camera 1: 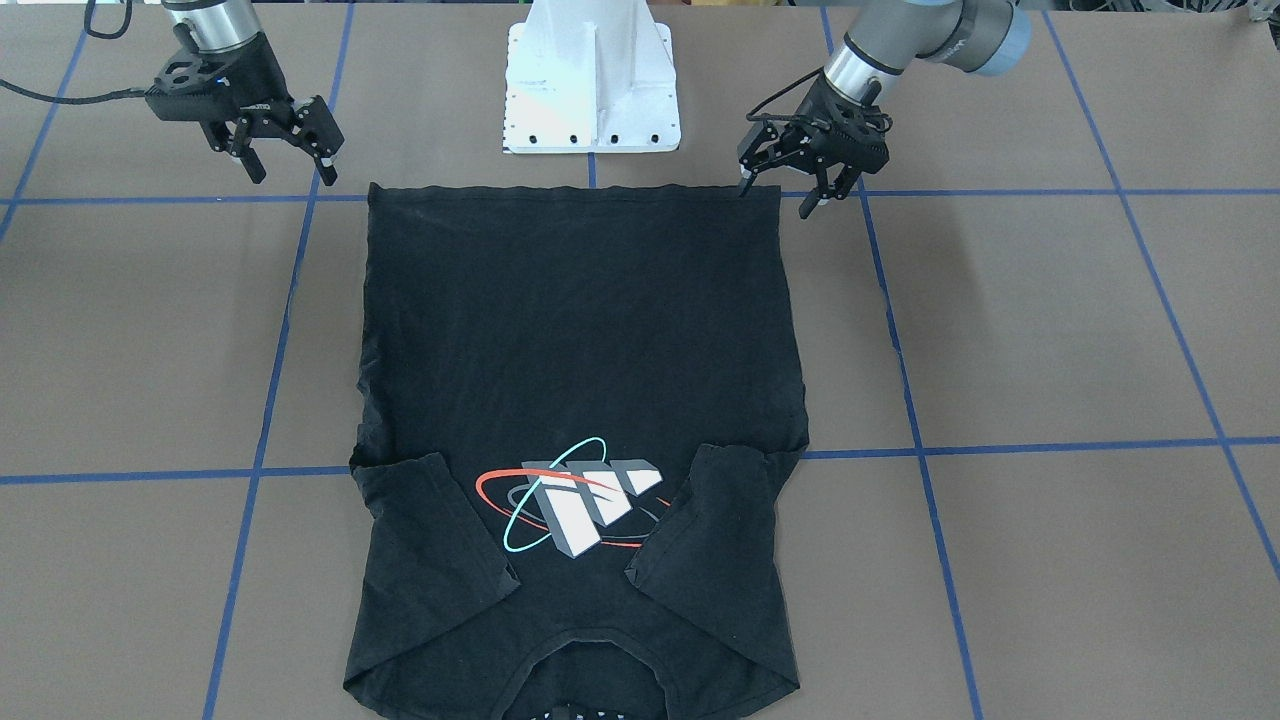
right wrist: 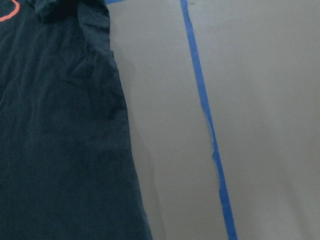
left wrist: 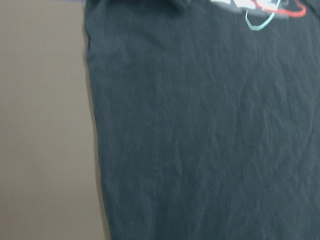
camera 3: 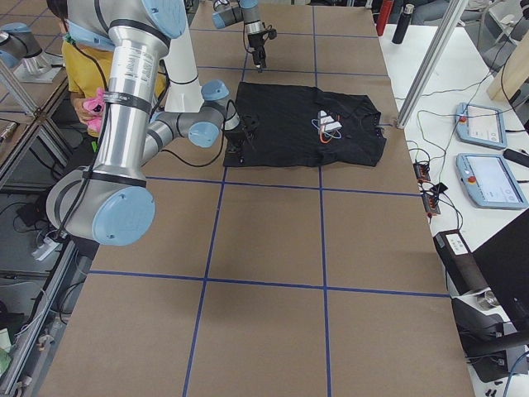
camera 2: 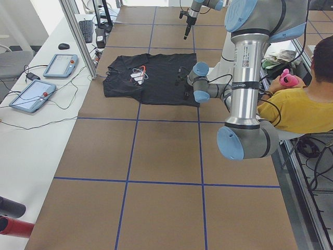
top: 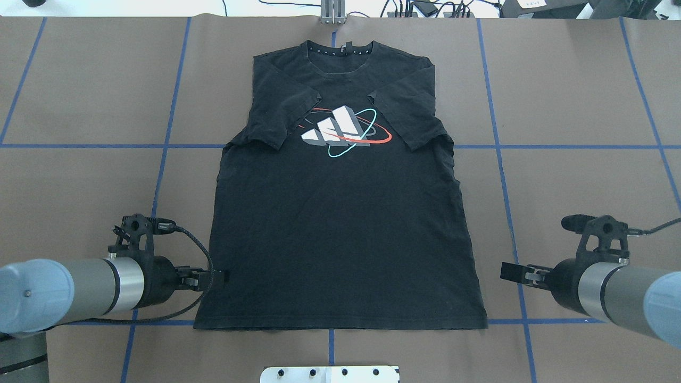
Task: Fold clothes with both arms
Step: 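Lower both grippers to the shirt hem nearest the robot, then grasp the hem corners nearest the robot with both grippers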
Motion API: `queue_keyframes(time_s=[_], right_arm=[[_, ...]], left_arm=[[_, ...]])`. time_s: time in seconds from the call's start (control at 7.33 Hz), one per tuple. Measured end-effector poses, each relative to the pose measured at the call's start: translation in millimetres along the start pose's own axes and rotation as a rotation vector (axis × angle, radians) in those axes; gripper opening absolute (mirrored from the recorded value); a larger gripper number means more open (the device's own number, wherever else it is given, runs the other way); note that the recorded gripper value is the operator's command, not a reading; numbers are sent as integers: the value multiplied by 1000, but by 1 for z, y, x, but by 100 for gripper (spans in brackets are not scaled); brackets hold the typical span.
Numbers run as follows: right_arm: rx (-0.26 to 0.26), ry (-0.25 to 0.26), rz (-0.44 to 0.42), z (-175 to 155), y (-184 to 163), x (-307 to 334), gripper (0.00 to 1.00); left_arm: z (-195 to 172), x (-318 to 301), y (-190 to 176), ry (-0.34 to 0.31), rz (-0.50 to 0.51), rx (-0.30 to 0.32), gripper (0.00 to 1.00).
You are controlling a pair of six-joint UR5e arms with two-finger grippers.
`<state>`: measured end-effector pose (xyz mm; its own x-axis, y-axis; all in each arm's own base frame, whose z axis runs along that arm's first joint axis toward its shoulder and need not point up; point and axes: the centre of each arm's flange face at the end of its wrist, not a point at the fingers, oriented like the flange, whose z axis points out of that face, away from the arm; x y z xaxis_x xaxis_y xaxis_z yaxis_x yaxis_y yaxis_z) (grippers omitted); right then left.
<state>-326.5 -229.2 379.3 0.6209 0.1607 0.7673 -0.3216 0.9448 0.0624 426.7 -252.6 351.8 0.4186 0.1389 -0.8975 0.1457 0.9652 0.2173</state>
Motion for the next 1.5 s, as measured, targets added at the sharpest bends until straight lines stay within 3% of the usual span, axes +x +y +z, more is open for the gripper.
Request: queue_keyframes(time_s=[0.55,1.36,1.5], right_arm=[[17,-8,-5,3,22,-6,100],[17,-12,-5,1,22,-7,100],[18,-12,-4,1,22,-7,100]], left_arm=[[17,-14,47,-54,-2,-49,89],[33,-21,67,-81,13,-87,43],[33,-20,68,-80,13,-89,42]])
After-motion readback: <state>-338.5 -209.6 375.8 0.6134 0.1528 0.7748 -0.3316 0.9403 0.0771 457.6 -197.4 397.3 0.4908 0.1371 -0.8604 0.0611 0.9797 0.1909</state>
